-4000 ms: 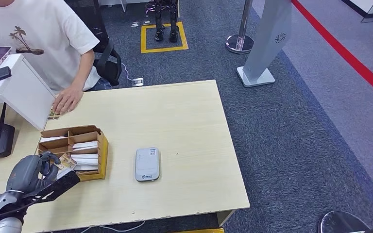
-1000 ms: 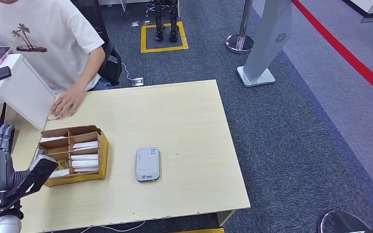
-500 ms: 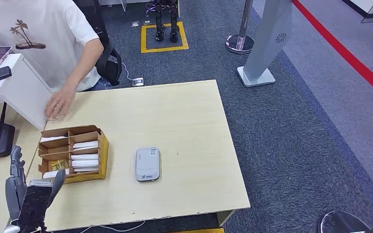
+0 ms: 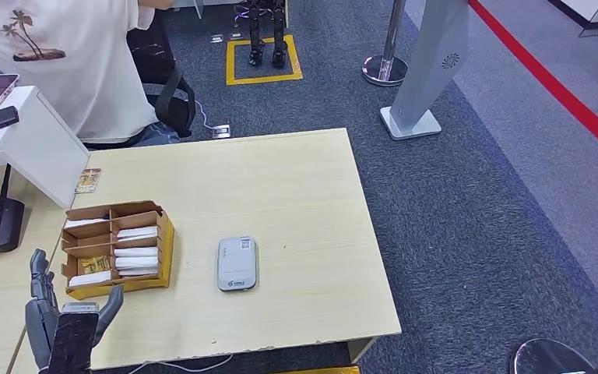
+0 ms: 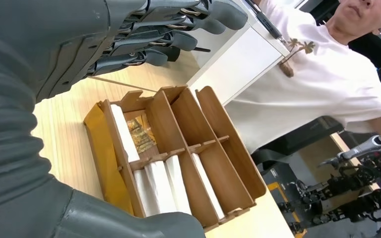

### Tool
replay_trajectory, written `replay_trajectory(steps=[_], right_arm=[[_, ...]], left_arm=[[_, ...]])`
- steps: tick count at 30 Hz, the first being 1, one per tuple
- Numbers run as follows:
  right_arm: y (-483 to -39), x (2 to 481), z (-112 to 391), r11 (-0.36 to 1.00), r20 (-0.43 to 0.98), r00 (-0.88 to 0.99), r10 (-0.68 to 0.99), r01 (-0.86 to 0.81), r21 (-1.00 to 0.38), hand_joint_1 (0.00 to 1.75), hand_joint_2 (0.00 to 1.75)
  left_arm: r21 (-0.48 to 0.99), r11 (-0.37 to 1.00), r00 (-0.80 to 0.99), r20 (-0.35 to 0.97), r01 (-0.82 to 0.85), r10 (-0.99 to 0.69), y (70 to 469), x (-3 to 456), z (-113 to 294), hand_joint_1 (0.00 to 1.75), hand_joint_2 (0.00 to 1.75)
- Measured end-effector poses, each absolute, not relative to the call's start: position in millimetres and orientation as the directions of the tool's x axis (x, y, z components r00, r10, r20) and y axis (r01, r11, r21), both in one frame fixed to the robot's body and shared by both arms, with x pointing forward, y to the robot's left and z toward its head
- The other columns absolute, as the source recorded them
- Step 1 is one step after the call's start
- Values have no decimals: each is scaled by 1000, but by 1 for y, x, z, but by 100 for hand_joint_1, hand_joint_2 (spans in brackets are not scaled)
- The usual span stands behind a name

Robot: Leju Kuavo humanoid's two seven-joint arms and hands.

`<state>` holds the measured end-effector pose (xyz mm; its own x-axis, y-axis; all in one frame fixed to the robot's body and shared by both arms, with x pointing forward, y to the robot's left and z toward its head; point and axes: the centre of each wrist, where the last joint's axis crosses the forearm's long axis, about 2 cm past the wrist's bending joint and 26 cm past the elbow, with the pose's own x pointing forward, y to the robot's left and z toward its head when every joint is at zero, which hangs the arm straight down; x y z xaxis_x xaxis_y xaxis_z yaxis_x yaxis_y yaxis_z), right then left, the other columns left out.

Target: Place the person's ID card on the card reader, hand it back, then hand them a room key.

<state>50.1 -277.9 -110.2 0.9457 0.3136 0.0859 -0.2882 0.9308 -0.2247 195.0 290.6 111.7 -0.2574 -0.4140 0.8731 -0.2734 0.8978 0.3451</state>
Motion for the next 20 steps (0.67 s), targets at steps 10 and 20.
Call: replay_trajectory(steps=[10,20], right_arm=[[-278,50,-110,932,84,948,308,-283,-224,0,0],[-278,50,-110,934,83,950,302,-277,-224,0,0]], left_arm=[[346,898,-263,871,-271,-415,283,194,112,0,175],[333,899,-264,875,-284,-407,280,194,112,0,175]])
